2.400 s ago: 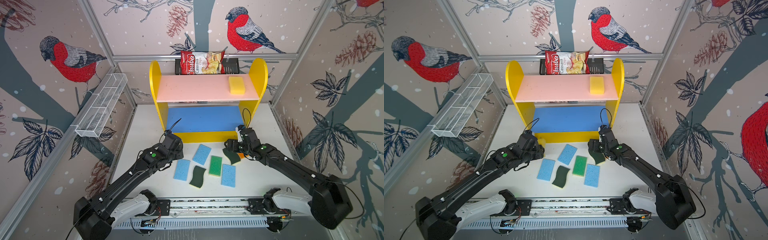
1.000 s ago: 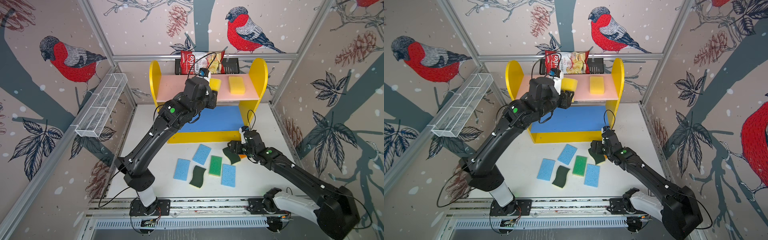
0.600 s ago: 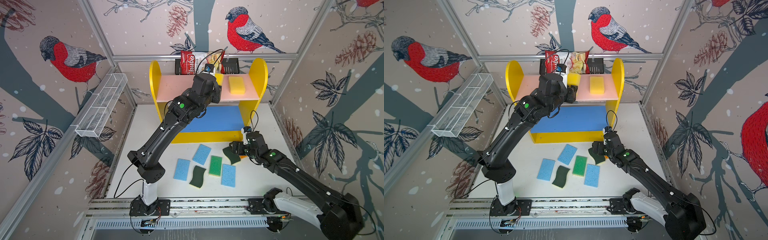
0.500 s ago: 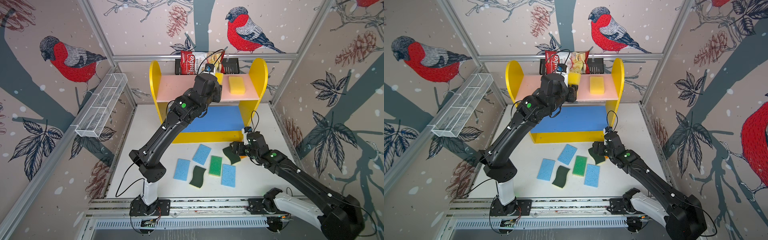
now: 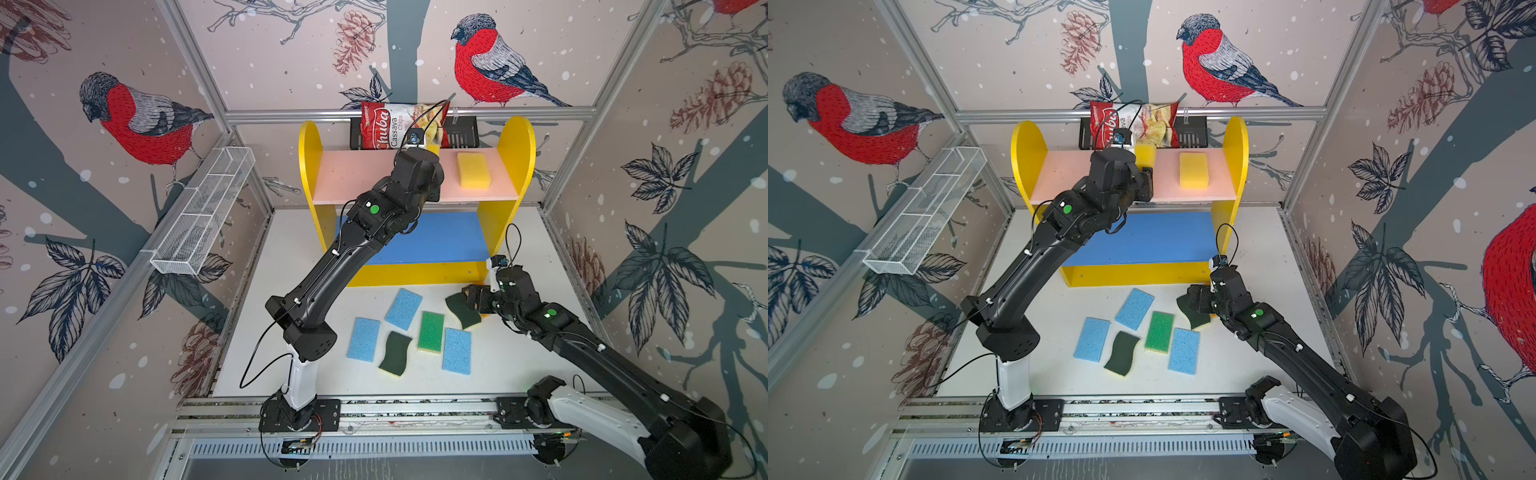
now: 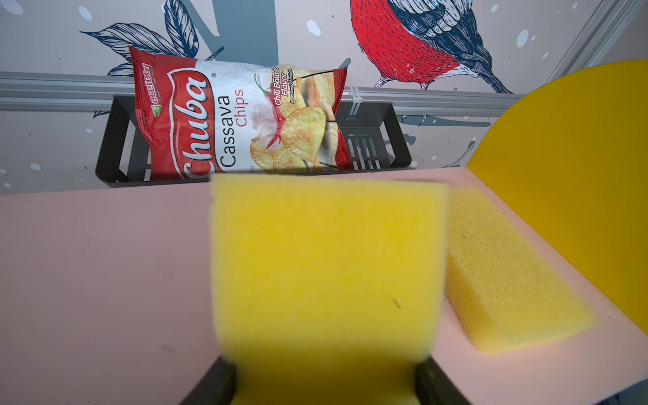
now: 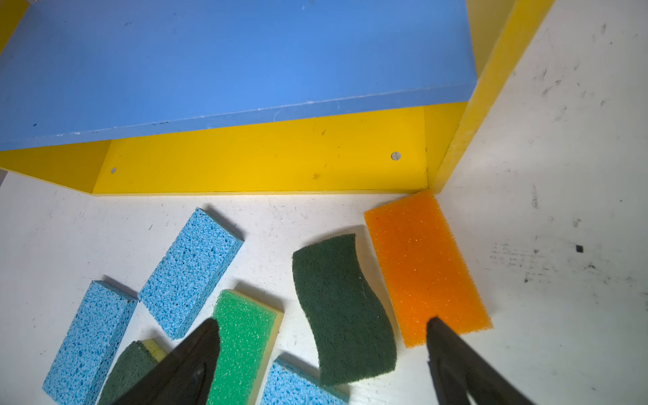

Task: Place and organize the cleaning sponges onto the shelf

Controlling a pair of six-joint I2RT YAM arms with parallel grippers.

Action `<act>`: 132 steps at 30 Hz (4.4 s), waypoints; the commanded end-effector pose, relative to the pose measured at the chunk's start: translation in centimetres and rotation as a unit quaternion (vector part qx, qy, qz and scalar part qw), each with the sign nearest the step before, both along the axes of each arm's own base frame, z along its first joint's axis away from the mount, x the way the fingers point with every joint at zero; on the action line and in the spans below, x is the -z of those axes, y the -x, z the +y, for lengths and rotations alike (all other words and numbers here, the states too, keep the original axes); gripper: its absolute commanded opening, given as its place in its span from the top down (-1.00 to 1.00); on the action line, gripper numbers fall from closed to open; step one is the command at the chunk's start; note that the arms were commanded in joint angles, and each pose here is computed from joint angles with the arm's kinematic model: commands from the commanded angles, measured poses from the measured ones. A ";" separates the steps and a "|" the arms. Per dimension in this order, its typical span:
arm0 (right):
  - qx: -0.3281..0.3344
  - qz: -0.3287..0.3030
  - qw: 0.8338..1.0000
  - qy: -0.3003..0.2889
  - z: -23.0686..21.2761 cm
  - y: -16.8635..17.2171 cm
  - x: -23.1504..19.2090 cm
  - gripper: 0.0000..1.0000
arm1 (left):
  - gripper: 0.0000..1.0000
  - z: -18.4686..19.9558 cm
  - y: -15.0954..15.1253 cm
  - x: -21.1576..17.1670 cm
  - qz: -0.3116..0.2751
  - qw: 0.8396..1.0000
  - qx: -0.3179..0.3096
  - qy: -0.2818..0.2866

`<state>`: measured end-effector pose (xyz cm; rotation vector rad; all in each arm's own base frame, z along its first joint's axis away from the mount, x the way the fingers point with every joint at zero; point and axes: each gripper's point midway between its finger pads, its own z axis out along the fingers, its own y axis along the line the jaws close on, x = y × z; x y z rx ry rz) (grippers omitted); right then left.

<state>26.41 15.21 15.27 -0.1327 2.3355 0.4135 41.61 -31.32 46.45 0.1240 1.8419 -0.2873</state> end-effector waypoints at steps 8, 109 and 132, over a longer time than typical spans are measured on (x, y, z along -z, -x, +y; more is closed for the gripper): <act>0.005 0.002 1.000 0.007 -0.3 0.0 0.3 -0.84 | -0.16 0.8 -1.1 0.6 0.006 0.999 -0.029 0.015; 0.010 0.004 1.000 -0.018 -0.4 0.9 0.6 -0.82 | -0.63 0.1 0.4 0.9 0.042 0.987 0.054 0.149; 0.009 0.000 1.000 -0.021 -0.2 0.7 0.4 -0.83 | -0.60 0.5 1.0 0.6 0.041 0.985 0.071 0.153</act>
